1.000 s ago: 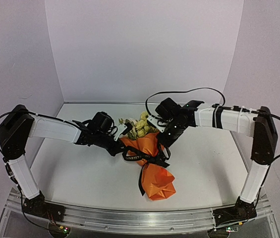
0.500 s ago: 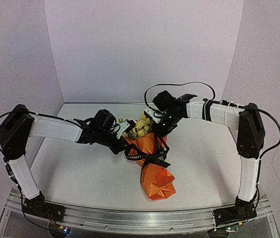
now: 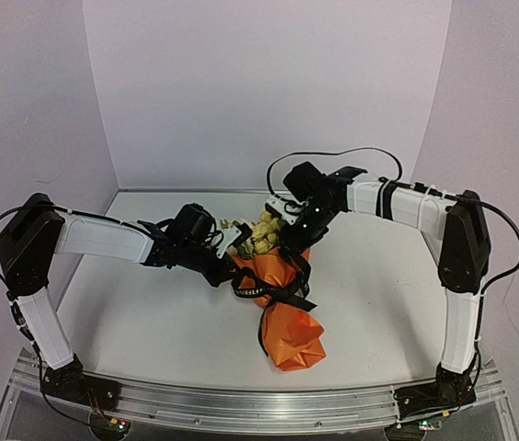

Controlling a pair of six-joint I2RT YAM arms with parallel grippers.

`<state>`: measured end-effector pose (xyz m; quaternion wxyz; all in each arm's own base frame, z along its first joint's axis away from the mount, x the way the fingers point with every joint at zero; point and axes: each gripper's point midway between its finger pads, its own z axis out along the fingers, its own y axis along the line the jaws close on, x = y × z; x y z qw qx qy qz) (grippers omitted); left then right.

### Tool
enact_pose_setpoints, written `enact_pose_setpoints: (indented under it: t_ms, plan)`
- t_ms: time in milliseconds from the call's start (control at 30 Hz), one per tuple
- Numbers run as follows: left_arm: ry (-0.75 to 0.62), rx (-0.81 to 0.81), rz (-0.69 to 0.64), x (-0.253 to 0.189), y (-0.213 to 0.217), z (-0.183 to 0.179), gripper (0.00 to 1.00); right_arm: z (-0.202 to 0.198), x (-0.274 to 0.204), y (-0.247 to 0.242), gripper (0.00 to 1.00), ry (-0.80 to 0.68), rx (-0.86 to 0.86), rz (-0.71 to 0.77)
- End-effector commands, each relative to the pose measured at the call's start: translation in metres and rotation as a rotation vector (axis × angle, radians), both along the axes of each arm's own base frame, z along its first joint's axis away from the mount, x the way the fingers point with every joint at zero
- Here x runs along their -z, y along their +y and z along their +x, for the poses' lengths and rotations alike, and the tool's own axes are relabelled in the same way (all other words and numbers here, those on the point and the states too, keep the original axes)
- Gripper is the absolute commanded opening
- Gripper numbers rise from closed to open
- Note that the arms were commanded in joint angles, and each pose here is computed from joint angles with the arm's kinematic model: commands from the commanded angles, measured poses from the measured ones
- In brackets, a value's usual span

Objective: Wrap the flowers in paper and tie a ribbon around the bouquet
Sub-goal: Cross the half-tied ribbon over the folded bouquet.

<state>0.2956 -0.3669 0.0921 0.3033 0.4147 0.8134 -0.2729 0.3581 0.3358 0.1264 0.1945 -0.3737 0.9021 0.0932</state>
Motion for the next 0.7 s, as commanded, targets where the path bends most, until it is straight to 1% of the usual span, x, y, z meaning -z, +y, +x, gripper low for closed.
enact_pose_setpoints:
  t_ms: [0,100,167,300,367,467,600,667]
  plan:
    - [-0.037,0.018,-0.031,-0.016,-0.011,0.007,0.0,-0.037,-0.011,-0.017,0.43,0.125,-0.058,-0.05]
    - [-0.039,0.02,-0.028,-0.016,-0.011,0.006,0.0,-0.046,-0.013,-0.034,0.47,0.112,-0.065,-0.099]
    - [-0.042,0.017,-0.028,-0.017,-0.011,0.007,0.0,-0.049,-0.022,-0.042,0.49,0.092,-0.057,-0.104]
    - [-0.04,0.017,-0.026,-0.016,-0.011,0.007,0.0,-0.055,-0.038,-0.047,0.49,0.084,-0.051,-0.097]
    - [-0.041,0.017,-0.026,-0.016,-0.011,0.007,0.0,-0.064,-0.039,-0.052,0.48,0.1,-0.056,-0.086]
    - [-0.044,0.018,-0.026,-0.017,-0.011,0.008,0.0,-0.081,-0.034,-0.057,0.48,0.162,-0.06,-0.017]
    - [-0.042,0.018,-0.024,-0.016,-0.011,0.008,0.0,-0.099,-0.008,-0.058,0.46,0.229,-0.041,0.144]
    - [-0.041,0.018,-0.026,-0.017,-0.012,0.008,0.0,-0.101,-0.002,-0.05,0.45,0.24,-0.039,0.243]
